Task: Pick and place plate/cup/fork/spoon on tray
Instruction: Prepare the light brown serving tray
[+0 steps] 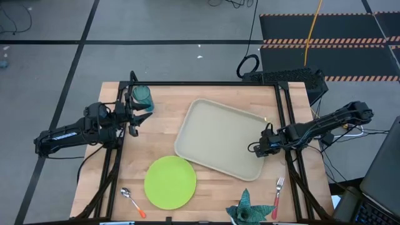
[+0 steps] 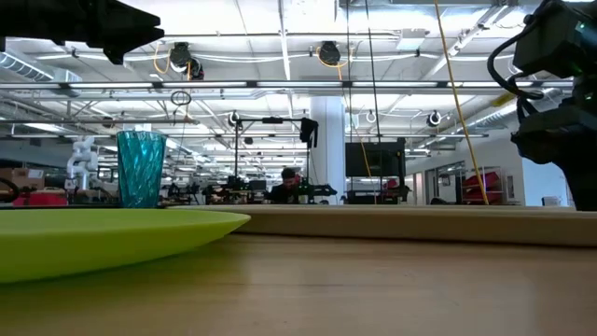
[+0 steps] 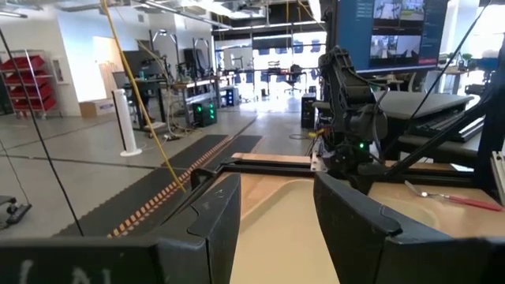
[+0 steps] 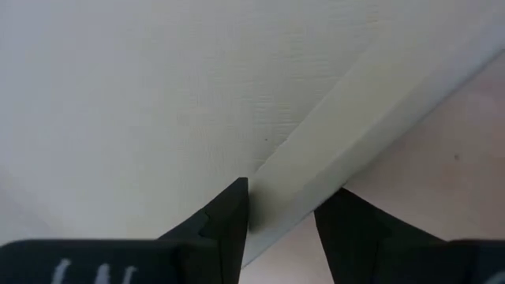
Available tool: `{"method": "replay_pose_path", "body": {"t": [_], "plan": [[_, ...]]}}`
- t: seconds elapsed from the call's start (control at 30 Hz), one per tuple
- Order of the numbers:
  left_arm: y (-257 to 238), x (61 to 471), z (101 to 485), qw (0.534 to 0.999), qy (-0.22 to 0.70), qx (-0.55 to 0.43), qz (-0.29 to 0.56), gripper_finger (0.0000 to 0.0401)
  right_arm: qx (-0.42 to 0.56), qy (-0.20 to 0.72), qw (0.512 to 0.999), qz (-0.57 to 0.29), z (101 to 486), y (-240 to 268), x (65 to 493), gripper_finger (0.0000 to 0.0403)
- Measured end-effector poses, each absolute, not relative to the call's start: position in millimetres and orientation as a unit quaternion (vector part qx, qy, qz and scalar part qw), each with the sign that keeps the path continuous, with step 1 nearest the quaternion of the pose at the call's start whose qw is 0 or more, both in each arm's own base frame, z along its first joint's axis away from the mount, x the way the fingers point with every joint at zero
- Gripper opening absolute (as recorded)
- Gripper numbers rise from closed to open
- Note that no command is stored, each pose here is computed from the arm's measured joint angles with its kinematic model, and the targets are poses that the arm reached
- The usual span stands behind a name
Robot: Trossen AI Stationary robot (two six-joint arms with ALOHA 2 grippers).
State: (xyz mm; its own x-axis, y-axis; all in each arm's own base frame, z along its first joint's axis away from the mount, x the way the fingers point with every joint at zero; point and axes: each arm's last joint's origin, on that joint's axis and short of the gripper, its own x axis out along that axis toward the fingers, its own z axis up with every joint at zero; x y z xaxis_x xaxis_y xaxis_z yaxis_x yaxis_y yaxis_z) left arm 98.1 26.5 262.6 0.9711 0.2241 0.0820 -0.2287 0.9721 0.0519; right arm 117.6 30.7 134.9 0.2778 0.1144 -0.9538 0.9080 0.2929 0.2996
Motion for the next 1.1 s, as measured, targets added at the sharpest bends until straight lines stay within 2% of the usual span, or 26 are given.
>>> {"method": "replay_pose_path", "body": {"t": [0.27, 0.63, 0.97, 1.1], "plan": [[26.5, 98.1, 262.6, 0.992, -0.038, 0.028, 0.114, 0.0166, 0.477, 0.48, 0.659, -0.329, 135.6, 28.1, 120.4, 0.0129], [26.5, 98.1, 262.6, 0.992, -0.038, 0.026, 0.114, 0.0166, 0.392, 0.475, 0.715, -0.33, 135.5, 18.4, 121.8, 0.0129], [26.5, 98.1, 262.6, 0.992, -0.039, 0.022, 0.114, 0.0166, 0.323, 0.509, 0.739, -0.301, 132.7, 13.8, 124.3, 0.013], [26.5, 98.1, 262.6, 0.993, -0.039, 0.02, 0.114, 0.0166, 0.314, 0.506, 0.738, -0.318, 131.5, 9.8, 124.7, 0.013]]}}
